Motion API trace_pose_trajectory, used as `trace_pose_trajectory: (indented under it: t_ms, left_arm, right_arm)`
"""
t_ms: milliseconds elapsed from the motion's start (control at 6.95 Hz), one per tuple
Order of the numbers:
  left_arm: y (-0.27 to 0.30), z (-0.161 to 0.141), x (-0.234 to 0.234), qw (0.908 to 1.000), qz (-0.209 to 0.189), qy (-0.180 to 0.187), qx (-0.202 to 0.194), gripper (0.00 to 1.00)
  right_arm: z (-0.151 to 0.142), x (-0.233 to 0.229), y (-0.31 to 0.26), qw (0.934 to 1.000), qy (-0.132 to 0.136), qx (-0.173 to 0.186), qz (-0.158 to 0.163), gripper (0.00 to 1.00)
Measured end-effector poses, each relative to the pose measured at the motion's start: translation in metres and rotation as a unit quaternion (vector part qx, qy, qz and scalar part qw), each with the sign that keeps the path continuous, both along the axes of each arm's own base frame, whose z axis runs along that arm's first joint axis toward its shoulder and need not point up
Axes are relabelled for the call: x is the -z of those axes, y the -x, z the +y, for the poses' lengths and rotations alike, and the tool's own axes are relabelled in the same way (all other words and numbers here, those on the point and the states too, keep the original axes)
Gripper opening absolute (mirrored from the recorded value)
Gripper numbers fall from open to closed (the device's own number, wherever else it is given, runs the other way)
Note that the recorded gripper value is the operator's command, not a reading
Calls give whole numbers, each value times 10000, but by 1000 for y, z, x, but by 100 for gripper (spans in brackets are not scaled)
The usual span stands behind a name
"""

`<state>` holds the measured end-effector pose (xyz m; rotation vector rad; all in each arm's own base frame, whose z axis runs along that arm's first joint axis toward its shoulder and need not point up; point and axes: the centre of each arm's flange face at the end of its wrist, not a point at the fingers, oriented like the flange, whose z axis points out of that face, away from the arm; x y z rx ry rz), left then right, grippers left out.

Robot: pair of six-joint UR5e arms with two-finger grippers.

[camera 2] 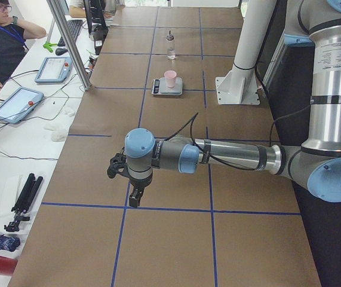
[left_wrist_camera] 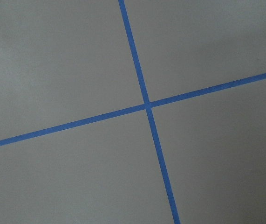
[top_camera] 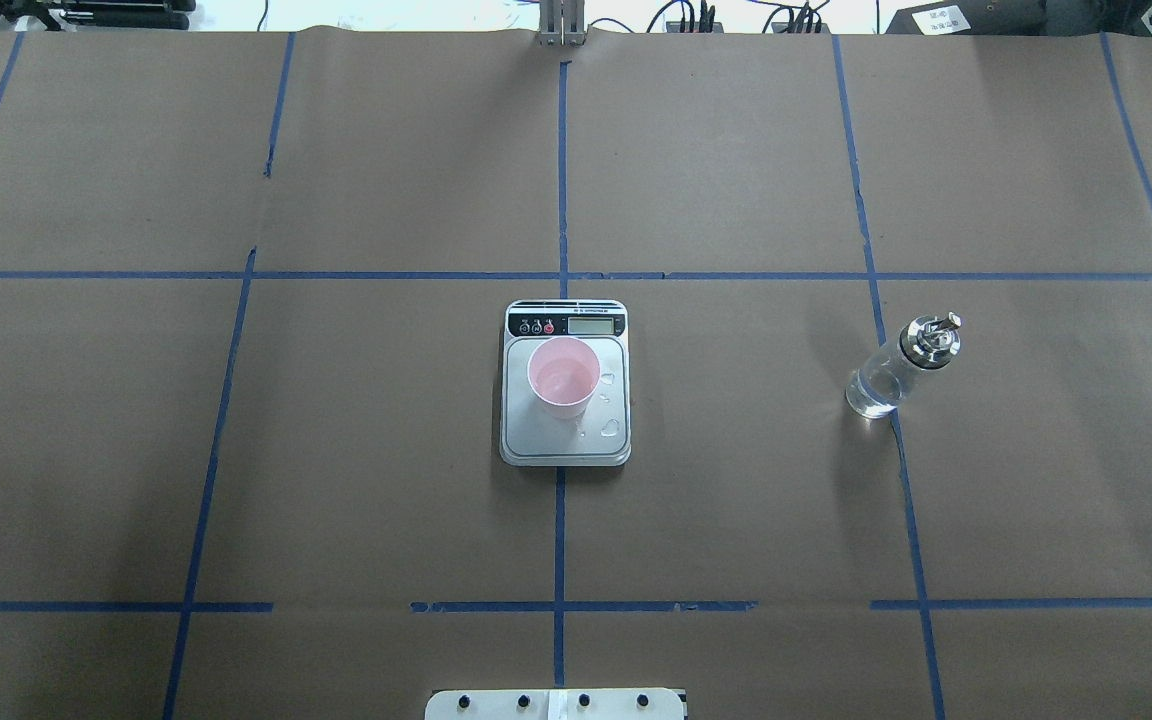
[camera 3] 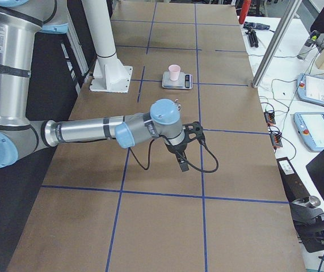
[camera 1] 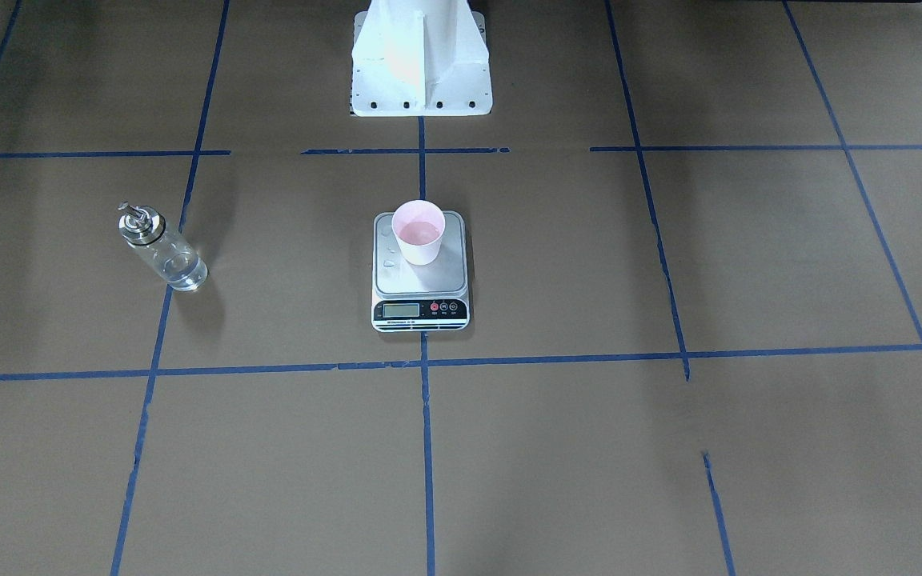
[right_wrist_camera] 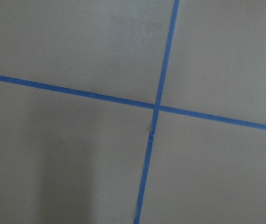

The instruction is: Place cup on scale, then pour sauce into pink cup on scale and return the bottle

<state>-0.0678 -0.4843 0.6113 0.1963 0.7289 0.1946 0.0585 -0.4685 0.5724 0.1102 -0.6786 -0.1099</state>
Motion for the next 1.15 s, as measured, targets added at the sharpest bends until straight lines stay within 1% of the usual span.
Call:
trace_pose_trajectory:
  t_ms: [144,288,432,576,719,863,1151]
  left_arm:
    - [0,0,0,10000,0,3,0,100]
    - [0,0,-1,10000,0,9,0,100]
    - [0,1,-2,10000,0,20,0,100]
    - [0,2,-3,10000,0,38,1,100]
    - [0,3,-4,10000,1,56,3,100]
    - [0,3,-5,10000,1,63,5,100]
    - [0,4,-5,10000,1,62,5,100]
  right_arm:
    - [-5,-25,-3,9988,488,36,64,100]
    - [-7,-48,-3,9967,801,46,78,100]
    - [-6,-63,-3,9954,955,49,80,100]
    - [-5,-70,-3,9948,1020,50,55,100]
    - [-5,-70,-2,9947,1028,51,-36,100]
    - [-5,-68,0,9947,1015,53,-152,100]
    - [-6,-67,1,9948,987,59,-224,100]
